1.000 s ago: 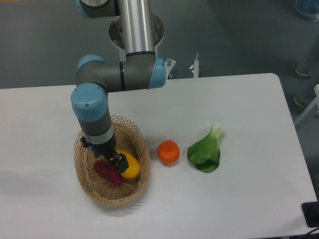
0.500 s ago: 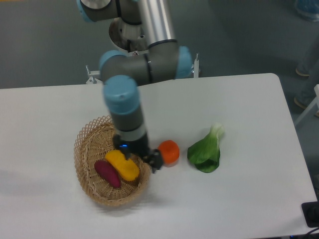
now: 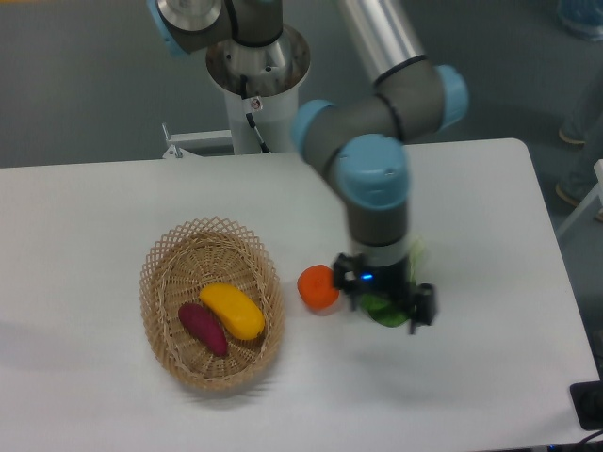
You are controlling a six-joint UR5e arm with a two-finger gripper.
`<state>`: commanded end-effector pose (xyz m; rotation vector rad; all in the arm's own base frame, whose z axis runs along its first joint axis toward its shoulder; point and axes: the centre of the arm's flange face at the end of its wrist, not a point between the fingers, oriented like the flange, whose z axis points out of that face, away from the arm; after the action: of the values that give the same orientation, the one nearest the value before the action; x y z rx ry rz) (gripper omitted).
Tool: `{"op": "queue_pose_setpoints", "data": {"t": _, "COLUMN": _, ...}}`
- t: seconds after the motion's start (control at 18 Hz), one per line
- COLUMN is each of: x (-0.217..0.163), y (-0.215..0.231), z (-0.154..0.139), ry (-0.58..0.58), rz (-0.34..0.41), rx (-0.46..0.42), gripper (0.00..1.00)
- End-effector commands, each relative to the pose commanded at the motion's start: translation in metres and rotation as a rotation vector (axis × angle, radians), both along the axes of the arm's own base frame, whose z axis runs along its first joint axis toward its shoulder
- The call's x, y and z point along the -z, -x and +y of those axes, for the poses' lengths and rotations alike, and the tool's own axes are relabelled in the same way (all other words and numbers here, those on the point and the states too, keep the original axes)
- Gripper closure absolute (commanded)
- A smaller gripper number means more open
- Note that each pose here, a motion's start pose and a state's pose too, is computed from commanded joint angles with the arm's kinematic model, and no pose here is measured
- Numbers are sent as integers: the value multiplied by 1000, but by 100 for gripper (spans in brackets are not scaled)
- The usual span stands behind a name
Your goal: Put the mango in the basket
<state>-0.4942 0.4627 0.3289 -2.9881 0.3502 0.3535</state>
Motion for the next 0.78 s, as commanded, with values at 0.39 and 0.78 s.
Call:
{"op": "queue_pose_setpoints", "data": {"t": 0.39, "x": 2, "y": 54, "z": -52, "ry": 87, "rz": -61, "rx": 112, "gripper": 0}}
{"op": "queue_pose_setpoints", "data": {"t": 0.78, "x": 2, "y": 86, "z": -84, "ry": 98, "rz": -80, "rx": 145, "gripper": 0}}
